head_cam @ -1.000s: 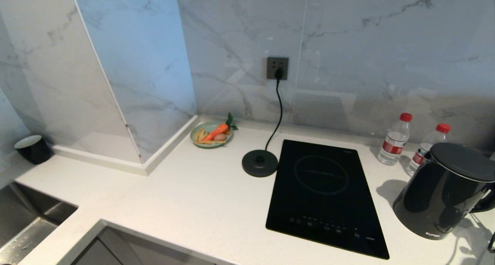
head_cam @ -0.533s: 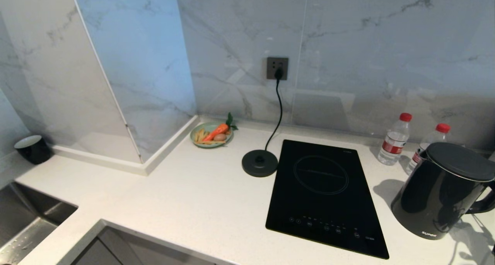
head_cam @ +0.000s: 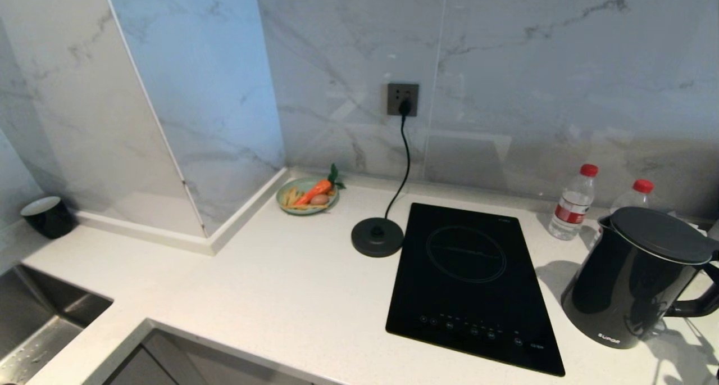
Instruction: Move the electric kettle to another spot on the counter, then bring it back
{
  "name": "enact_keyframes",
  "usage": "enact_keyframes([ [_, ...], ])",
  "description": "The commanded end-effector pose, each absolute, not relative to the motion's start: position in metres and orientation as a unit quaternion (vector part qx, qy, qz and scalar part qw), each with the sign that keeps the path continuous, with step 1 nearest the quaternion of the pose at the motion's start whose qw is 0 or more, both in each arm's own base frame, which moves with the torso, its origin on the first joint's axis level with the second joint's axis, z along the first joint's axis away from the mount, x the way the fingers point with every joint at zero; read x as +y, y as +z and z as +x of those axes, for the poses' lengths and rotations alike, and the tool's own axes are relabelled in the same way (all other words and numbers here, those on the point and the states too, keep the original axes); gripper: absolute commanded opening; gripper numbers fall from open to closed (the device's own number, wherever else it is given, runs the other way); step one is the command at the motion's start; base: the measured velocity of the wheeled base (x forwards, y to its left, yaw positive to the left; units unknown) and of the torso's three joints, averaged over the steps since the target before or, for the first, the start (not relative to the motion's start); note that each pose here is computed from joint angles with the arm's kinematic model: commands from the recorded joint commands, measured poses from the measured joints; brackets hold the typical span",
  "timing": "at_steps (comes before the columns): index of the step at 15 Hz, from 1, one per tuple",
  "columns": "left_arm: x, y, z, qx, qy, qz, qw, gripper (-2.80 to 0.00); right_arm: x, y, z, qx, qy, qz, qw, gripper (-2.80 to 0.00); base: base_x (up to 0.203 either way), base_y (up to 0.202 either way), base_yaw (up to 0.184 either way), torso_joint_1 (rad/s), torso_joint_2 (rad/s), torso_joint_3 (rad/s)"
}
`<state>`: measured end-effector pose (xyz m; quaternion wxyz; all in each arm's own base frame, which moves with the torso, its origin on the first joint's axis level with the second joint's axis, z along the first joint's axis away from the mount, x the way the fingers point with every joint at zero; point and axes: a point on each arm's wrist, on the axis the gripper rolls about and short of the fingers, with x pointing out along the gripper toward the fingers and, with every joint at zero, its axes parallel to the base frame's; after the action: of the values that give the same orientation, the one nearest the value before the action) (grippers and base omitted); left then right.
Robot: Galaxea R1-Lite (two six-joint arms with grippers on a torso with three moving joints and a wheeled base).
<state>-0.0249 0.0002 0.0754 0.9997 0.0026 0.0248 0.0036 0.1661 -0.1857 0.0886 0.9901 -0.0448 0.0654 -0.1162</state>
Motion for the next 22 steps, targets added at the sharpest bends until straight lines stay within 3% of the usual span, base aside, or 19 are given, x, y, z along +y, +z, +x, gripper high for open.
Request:
enact_keyframes([
  [1,0.000,0.075,-0.025,0.025,0.004,0.003,1.000,-2.80,-0.180,0.085,0.161,0.074,-0.112,-0.037,0.990,0.00,0.000,0.000,0.000,0.000,0.00,0.000],
  [14,0.000,0.075,-0.025,0.025,0.004,0.002,1.000,-2.80,-0.142,0.092,0.132,0.080,-0.088,-0.030,0.992,0.00,0.000,0.000,0.000,0.000,0.00,0.000],
  [19,0.000,0.075,-0.025,0.025,0.004,0.004,1.000,-2.80,-0.119,0.125,0.118,0.011,-0.050,-0.061,0.997,0.00,0.000,0.000,0.000,0.000,0.00,0.000],
  [22,0.000,0.076,-0.025,0.024,0.002,0.002,1.000,-2.80,-0.106,0.149,0.112,-0.037,0.026,-0.049,0.998,0.00,0.000,0.000,0.000,0.000,0.00,0.000],
])
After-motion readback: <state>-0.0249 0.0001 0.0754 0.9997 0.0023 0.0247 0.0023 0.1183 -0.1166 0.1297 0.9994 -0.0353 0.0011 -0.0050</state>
